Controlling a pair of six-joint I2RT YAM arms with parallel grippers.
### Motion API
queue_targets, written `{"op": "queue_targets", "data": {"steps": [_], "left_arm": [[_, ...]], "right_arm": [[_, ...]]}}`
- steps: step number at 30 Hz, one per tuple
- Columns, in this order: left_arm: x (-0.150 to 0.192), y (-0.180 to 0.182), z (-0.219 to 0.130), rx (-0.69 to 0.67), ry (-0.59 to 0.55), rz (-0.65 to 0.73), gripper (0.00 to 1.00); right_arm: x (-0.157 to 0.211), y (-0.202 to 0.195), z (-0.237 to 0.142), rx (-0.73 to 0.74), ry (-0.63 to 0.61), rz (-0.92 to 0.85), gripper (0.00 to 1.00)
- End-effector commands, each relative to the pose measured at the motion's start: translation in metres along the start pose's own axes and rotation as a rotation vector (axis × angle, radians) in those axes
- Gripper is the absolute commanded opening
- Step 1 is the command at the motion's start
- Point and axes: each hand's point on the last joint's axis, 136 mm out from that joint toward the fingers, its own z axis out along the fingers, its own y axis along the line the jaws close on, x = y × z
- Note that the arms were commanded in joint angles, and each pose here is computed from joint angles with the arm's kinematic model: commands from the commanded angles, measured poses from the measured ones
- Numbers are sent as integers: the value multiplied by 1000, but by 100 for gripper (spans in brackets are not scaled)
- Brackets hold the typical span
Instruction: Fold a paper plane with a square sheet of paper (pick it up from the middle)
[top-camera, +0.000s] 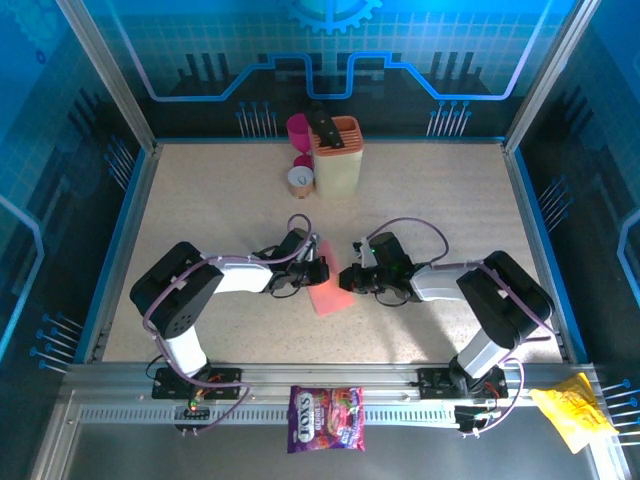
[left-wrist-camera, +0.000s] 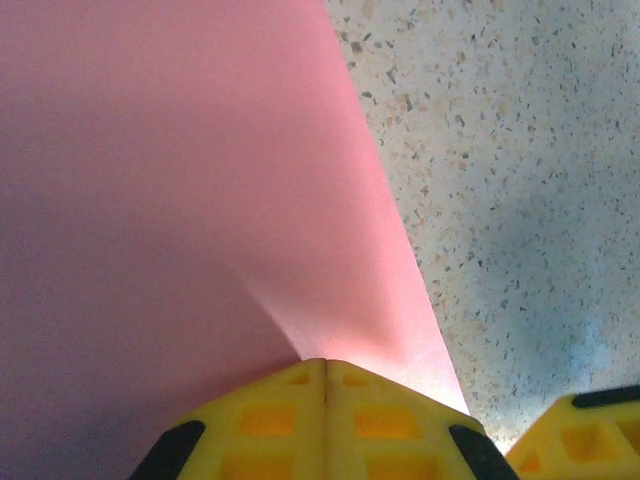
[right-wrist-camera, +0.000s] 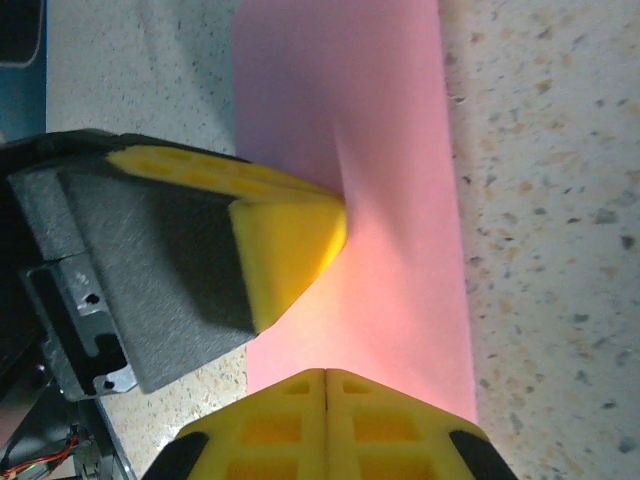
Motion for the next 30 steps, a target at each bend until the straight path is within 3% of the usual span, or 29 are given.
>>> {"op": "queue_targets", "data": {"steps": [1,12,17,20,23,30], "left_arm": [[6,9,3,-31,2,-14,0],[-4,-6,-10,-6,-8,9,1],[-9,-12,-42,-15,-43,13,36],[-2,-3,-55,-45,-40,-19,49],[9,8,-59,-65,-23,-62,56],[18,21,-51,-90,-8,-108,60]], "right_arm": [[16,-6,0,19,22,9,0],[33,-36,15,57,52,78,0],[38,-43,14,74,56,92,0],[39,-45,14,78,58,99,0],[41,-47,16,79,61,106,0],[42,-50,18,78,62,120,0]]}}
